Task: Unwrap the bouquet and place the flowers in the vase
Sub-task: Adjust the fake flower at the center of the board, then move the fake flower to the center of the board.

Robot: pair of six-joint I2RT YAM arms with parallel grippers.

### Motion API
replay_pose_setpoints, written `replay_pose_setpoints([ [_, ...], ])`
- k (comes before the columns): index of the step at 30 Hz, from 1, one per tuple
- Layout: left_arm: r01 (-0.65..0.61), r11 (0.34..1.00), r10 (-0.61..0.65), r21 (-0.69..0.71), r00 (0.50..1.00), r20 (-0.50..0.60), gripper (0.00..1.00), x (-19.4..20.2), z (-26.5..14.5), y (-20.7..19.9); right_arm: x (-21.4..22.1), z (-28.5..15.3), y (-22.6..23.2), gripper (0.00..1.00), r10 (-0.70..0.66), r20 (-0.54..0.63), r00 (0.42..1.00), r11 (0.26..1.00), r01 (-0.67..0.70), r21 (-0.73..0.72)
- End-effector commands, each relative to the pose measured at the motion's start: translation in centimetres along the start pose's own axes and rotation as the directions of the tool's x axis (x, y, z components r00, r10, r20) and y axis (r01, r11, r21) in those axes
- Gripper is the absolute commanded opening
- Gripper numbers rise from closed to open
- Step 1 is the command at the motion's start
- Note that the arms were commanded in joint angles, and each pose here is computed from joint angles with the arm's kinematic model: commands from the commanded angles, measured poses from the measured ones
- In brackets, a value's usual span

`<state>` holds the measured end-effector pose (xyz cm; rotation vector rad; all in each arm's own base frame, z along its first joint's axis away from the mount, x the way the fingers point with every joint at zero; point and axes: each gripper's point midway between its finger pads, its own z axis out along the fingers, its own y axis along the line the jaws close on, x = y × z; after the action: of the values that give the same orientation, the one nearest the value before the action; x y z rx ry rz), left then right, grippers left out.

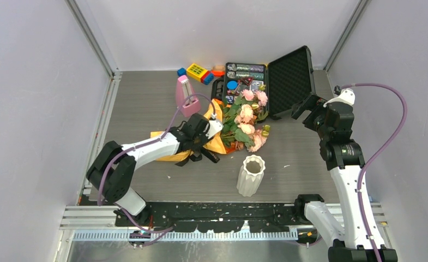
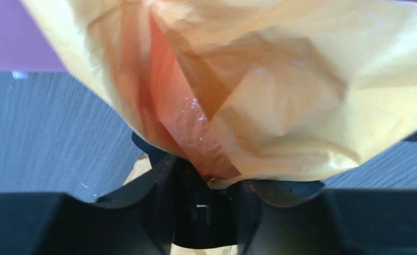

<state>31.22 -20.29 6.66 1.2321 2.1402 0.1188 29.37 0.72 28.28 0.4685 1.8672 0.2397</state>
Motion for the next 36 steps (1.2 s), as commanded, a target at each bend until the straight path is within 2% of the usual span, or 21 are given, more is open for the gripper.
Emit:
replay_pose_setpoints([
  [1, 0.169, 0.985, -0.164, -0.028, 0.979, 0.116, 0.51, -2.9, -0.5, 1.6, -0.9, -0.4, 0.5, 1.00, -0.006, 0.028, 1.000, 1.000, 0.007, -0.021],
  [6, 0.328, 0.945, -0.321, -0.007, 0.930, 0.182, 0.72, -4.6, -2.5, 1.9, -0.8, -0.4, 0.5, 1.00, -0.007, 0.024, 1.000, 1.000, 0.007, -0.022],
  [8, 0.423, 0.906, -0.416, 0.012, 0.883, 0.217, 0.75, -5.3, -3.8, 2.0, -0.8, -0.4, 0.4, 1.00, -0.006, 0.025, 1.000, 1.000, 0.007, -0.021],
  [10, 0.521, 0.852, -0.514, 0.045, 0.817, 0.263, 0.75, -6.2, -5.3, 2.2, -0.8, -0.4, 0.4, 1.00, -0.007, 0.025, 1.000, 1.000, 0.008, -0.018],
  [12, 0.641, 0.765, -0.626, 0.065, 0.717, 0.308, 0.76, -6.7, -7.0, 2.7, -0.7, -0.3, 0.3, 1.00, -0.008, 0.023, 1.000, 1.000, 0.008, -0.013],
  [14, 0.765, 0.636, -0.746, 0.096, 0.579, 0.329, 0.76, -6.7, -8.1, 2.9, -0.7, -0.3, 0.2, 1.00, -0.009, 0.022, 1.000, 1.000, 0.009, -0.010],
  [19, 0.917, 0.347, -0.907, 0.198, 0.274, 0.320, 0.76, -5.7, -8.6, 1.9, -0.7, -0.3, 0.2, 1.00, -0.009, 0.022, 1.000, 1.000, 0.009, -0.008],
  [21, 0.945, 0.223, -0.939, 0.238, 0.143, 0.312, 0.75, -5.1, -8.4, 1.4, -0.6, -0.2, 0.1, 1.00, -0.009, 0.020, 1.000, 1.000, 0.009, -0.005],
  [23, 0.950, 0.133, -0.941, 0.281, 0.032, 0.337, 0.73, -4.9, -8.6, 1.2, -0.5, -0.2, 0.1, 1.00, -0.008, 0.018, 1.000, 1.000, 0.009, -0.005],
  [25, 0.956, 0.035, -0.925, 0.293, -0.080, 0.370, 0.72, -4.0, -8.8, 1.0, -0.5, -0.2, 0.1, 1.00, -0.009, 0.017, 1.000, 1.000, 0.009, -0.007],
  [27, 0.935, -0.087, -0.895, 0.344, -0.225, 0.385, 0.72, -3.5, -8.9, 0.9, -0.4, -0.2, 0.1, 1.00, -0.009, 0.014, 1.000, 1.000, 0.010, -0.007],
  [28, 0.923, -0.130, -0.881, 0.362, -0.275, 0.384, 0.72, -3.3, -8.7, 0.7, -0.4, -0.2, 0.1, 1.00, -0.008, 0.015, 1.000, 1.000, 0.008, -0.007],
  [29, 0.916, -0.159, -0.873, 0.368, -0.305, 0.381, 0.72, -3.1, -8.6, 0.6, -0.4, -0.2, 0.1, 1.00, -0.008, 0.014, 1.000, 1.000, 0.008, -0.007],
  [32, 0.923, -0.185, -0.863, 0.338, -0.318, 0.392, 0.75, -2.9, -8.1, 0.3, -0.4, -0.3, 0.2, 1.00, -0.008, 0.015, 1.000, 1.000, 0.008, -0.010],
  [36, 0.878, -0.311, -0.827, 0.362, -0.438, 0.353, 0.81, -2.0, -6.3, -0.4, -0.3, -0.2, 0.2, 1.00, -0.009, 0.012, 1.000, 1.000, 0.009, -0.011],
])
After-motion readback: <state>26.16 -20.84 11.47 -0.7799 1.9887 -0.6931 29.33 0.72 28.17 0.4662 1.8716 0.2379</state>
